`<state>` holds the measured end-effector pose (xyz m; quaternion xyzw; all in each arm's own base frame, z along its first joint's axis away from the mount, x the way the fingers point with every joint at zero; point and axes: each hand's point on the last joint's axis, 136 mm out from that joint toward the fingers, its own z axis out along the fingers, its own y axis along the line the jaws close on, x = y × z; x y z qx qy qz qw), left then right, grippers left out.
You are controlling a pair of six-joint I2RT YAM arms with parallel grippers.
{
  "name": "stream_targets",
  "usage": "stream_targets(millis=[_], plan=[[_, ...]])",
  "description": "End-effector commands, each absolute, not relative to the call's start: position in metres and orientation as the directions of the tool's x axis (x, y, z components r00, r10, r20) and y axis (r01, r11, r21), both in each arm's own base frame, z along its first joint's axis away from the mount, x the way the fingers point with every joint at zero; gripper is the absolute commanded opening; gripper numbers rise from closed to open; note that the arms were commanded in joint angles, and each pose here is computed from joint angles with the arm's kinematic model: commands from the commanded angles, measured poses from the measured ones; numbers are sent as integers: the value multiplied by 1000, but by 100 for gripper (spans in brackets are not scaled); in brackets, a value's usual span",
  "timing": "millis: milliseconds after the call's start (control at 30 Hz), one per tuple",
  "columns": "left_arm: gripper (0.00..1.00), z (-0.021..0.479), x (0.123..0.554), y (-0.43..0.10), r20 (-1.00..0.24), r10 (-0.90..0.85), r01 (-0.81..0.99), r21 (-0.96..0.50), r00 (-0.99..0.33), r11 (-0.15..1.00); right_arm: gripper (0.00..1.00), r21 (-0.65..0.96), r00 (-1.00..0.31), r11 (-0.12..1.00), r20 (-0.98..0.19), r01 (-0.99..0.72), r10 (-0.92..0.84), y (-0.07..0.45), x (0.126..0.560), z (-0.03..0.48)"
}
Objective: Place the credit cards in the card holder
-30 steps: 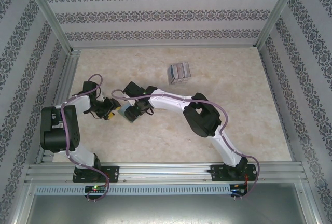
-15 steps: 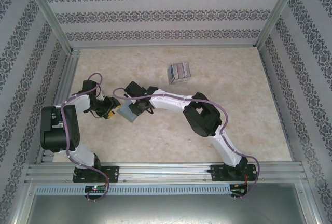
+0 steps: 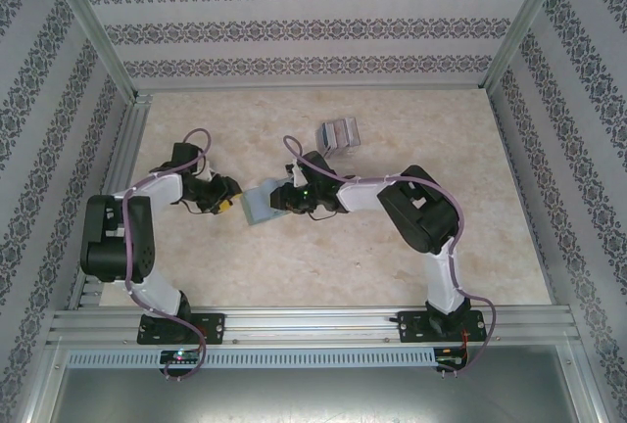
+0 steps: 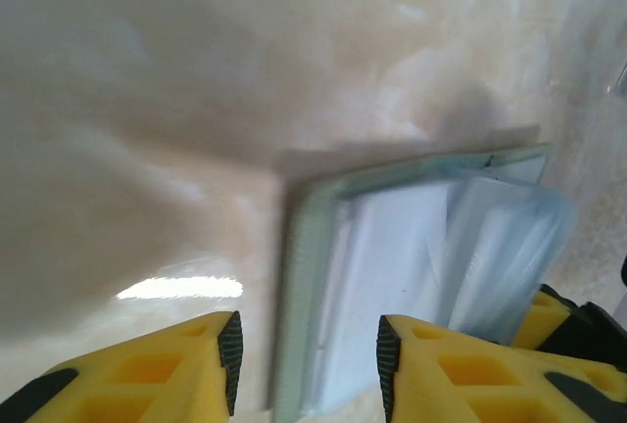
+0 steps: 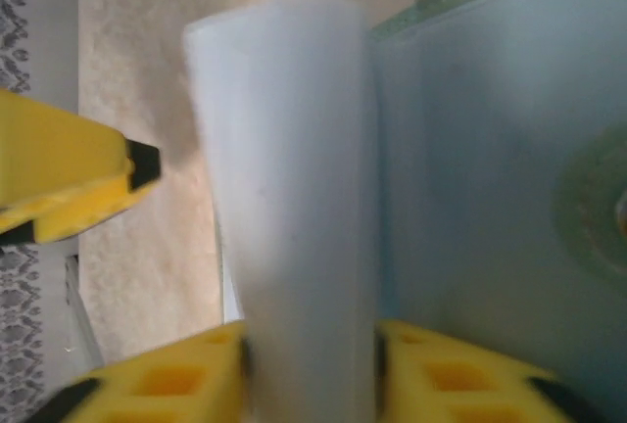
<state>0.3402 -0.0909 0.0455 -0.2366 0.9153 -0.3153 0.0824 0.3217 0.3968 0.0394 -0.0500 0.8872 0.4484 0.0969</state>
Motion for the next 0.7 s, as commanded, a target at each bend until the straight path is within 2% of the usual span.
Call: stream_targets(millis=[0, 167, 267, 467, 667], plan=[[42, 41, 350, -108, -7, -446, -345, -625, -895, 700, 45, 781, -985, 615, -168, -106, 43, 390, 312, 28], [40, 24, 347, -110, 10, -429, -356, -578, -903, 735, 55, 646, -971, 750, -240, -144, 20, 366, 311, 17], [37, 15, 346, -108, 21, -423, -361, -560, -906, 745, 61, 597, -964, 786, -265, -158, 7, 355, 311, 16], [37, -5, 344, -107, 55, -418, -381, -532, -907, 756, 68, 638, -953, 743, -302, -200, 3, 351, 310, 52], [36, -14, 344, -106, 67, -415, -386, -521, -908, 761, 70, 703, -944, 671, -329, -236, 13, 349, 313, 103]])
